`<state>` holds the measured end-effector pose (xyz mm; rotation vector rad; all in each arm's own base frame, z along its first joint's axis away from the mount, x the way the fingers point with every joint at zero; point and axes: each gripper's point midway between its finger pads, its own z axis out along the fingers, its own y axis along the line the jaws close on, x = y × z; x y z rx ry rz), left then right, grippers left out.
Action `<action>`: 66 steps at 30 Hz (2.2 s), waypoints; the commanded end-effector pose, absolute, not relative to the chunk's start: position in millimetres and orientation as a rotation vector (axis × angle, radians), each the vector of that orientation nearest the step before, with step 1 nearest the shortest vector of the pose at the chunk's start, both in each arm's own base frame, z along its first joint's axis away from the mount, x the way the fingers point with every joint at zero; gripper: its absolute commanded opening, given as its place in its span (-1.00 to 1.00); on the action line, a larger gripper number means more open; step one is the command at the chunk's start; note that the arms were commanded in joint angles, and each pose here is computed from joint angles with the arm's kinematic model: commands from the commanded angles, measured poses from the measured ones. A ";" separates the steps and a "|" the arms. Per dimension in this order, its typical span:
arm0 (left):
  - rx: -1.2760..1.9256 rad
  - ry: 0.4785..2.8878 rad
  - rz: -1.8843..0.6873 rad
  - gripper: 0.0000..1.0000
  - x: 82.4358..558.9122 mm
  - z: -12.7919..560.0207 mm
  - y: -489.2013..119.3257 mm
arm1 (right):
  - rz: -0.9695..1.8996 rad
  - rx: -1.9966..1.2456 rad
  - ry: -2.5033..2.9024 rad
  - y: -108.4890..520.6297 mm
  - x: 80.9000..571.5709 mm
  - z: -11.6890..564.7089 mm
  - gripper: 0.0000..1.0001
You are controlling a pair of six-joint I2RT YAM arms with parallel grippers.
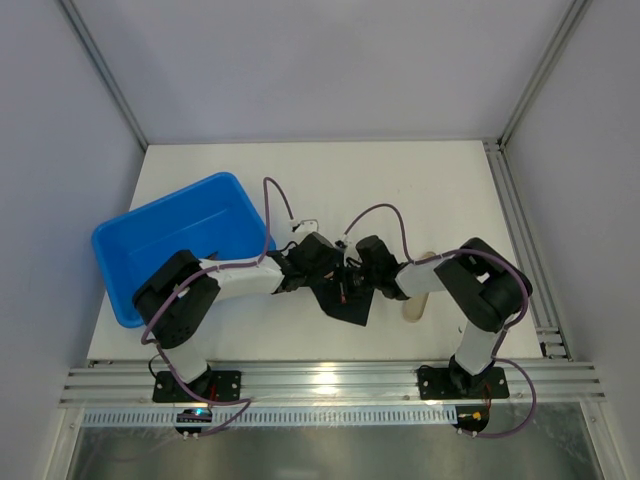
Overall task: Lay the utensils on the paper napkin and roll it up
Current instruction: Roll the napkin at the center of the board.
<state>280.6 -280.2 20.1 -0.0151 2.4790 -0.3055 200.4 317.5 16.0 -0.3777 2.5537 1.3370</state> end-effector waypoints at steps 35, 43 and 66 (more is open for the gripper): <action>0.002 2.469 -0.328 -1.00 276.2 27.9 -275.1 | 1.340 -0.386 2.560 305.6 180.2 4.8 -0.92; 0.093 2.412 -0.463 -1.00 262.7 50.9 -280.9 | 1.344 -0.366 2.553 307.7 183.3 7.1 -0.92; 0.252 2.417 -0.611 -1.00 224.2 29.5 -305.2 | 1.344 -0.356 2.550 307.9 184.1 9.0 -0.92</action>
